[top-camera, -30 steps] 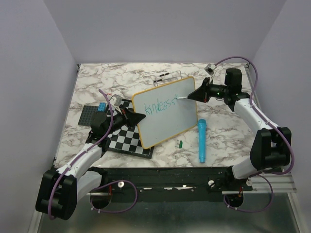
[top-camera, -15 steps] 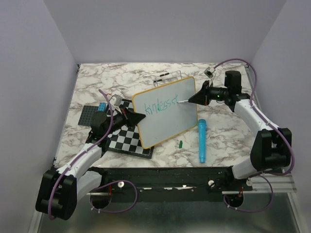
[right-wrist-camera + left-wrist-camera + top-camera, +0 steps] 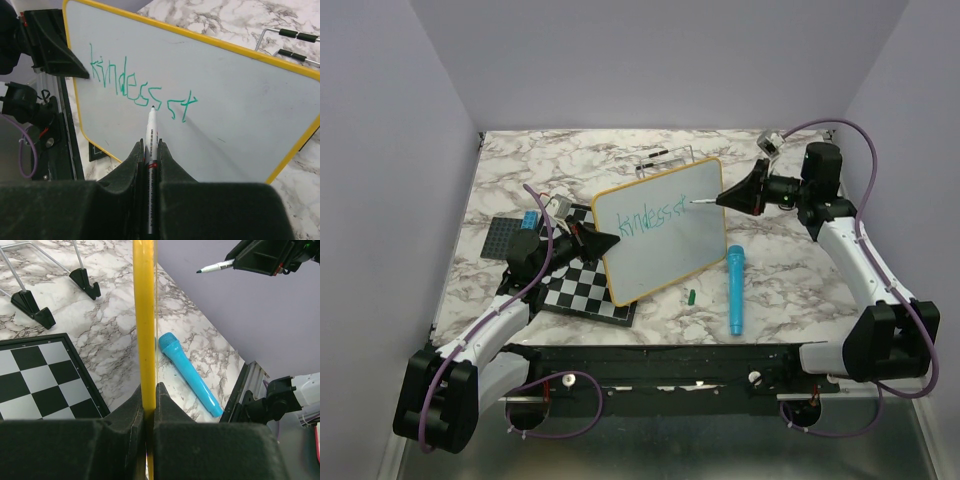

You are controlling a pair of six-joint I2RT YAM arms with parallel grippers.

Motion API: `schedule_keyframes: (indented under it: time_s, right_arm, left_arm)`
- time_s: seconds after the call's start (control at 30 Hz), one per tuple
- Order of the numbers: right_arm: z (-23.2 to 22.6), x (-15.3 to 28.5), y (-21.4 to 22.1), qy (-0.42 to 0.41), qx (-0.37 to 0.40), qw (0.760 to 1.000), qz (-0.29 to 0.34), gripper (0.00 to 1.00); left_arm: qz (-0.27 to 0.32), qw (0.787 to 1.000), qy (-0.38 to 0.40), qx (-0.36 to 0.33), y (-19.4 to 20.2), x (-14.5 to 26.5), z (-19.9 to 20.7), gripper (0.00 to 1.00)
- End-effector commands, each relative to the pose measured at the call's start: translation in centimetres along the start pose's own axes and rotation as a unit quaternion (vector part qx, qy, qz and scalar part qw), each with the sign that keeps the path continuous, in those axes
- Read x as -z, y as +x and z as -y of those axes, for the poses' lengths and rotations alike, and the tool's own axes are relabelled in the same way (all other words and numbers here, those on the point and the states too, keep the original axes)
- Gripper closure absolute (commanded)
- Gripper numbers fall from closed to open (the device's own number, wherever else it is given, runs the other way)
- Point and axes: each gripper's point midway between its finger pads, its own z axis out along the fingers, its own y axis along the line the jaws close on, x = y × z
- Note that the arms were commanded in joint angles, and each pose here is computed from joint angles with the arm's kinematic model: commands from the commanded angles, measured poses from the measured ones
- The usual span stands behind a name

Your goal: Write a sentence on the whiteboard

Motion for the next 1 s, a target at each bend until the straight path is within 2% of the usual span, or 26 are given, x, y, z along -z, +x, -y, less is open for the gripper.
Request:
schedule_keyframes:
  time_s: [0.0,0.97]
  right_arm:
    - [-0.7,0.0,0.7,-0.027,0.008,1.000,0.002,0.99]
    - [1.1,-0.4,1.9,-0.010,0.027,1.000,-0.003,0.99]
  left_arm:
    - [0.016,0.998,0.039,-0.043,-1.5,-0.1,2.0,1.00]
    - [0.018,0.998,0.038,-0.044,-1.6,0.0,2.0,1.00]
